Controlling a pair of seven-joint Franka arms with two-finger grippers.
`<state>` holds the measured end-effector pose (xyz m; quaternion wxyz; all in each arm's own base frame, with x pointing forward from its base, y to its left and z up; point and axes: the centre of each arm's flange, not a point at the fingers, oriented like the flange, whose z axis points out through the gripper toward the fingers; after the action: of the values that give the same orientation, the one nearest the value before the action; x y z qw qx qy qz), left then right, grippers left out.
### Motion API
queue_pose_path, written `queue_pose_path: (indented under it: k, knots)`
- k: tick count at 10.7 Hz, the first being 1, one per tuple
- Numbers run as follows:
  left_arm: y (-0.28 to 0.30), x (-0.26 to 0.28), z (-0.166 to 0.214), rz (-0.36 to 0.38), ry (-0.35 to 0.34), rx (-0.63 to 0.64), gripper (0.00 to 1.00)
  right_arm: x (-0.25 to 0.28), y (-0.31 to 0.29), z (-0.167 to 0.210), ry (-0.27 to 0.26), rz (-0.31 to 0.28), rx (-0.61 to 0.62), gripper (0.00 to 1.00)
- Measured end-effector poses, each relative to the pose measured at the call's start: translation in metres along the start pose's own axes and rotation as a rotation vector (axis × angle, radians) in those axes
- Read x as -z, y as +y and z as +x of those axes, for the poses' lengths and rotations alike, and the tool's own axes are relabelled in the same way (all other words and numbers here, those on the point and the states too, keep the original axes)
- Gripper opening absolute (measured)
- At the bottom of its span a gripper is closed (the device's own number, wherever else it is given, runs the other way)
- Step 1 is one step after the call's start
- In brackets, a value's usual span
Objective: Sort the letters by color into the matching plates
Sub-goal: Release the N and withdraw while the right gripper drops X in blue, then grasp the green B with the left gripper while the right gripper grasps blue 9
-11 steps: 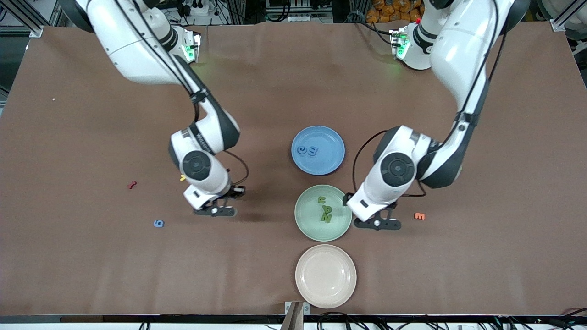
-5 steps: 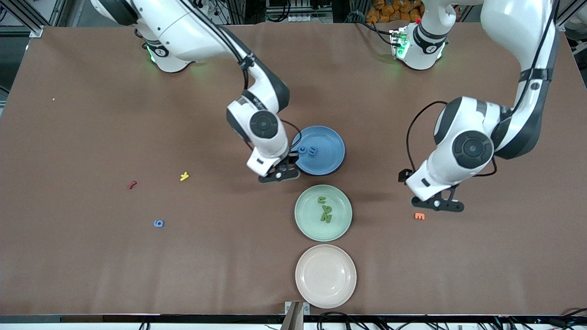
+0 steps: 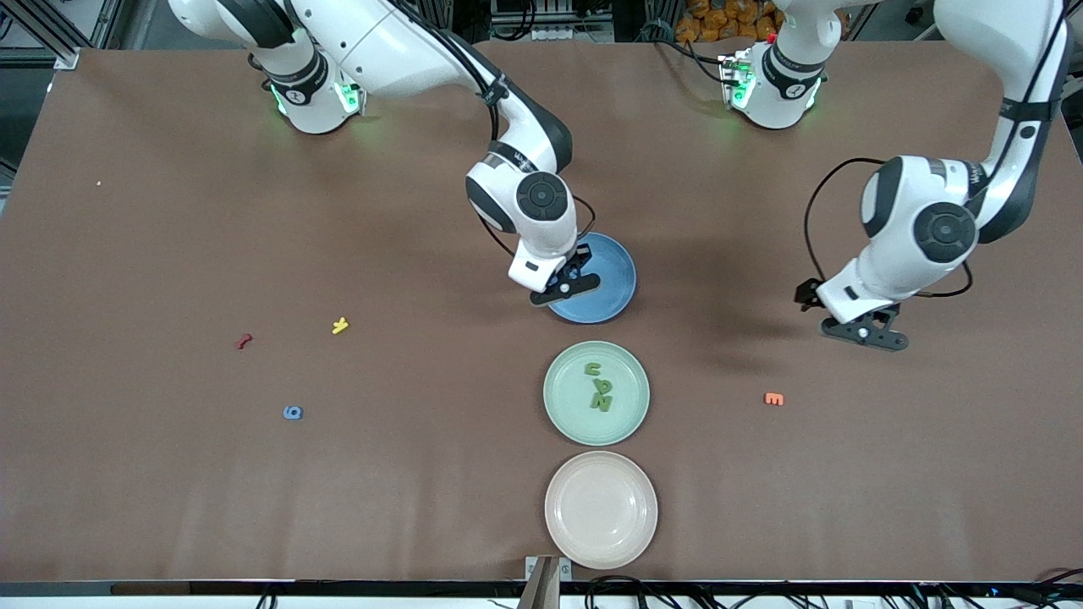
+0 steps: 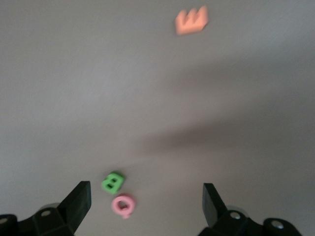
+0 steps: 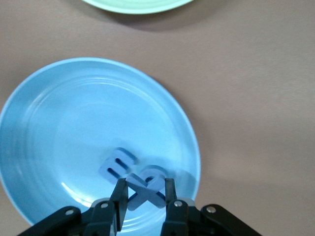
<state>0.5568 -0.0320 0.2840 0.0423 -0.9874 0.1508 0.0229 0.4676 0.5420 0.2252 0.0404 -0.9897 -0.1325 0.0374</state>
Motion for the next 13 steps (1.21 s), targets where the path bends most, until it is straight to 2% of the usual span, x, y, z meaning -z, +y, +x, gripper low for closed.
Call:
queue_pose_path:
  k: [1,4,6,9,13]
  knots:
    - [-0.020,-0.014,-0.014,-0.008,0.000,-0.023,1.00,-0.001,-0.004,0.000,-0.002,0.010,-0.001,0.37]
    - [-0.044,-0.034,-0.035,-0.025,-0.011,0.006,1.00,0.005,0.006,0.011,0.011,0.015,0.044,0.74]
    - [-0.067,-0.047,-0.045,-0.053,-0.021,0.107,1.00,0.014,0.022,0.025,0.022,0.018,0.047,1.00]
    - [-0.105,-0.081,-0.061,-0.078,-0.010,0.189,1.00,0.024,0.099,0.062,0.002,-0.021,0.035,1.00]
    - [-0.095,-0.098,-0.058,-0.096,-0.013,0.182,1.00,0.050,0.249,0.113,0.034,-0.066,-0.019,1.00]
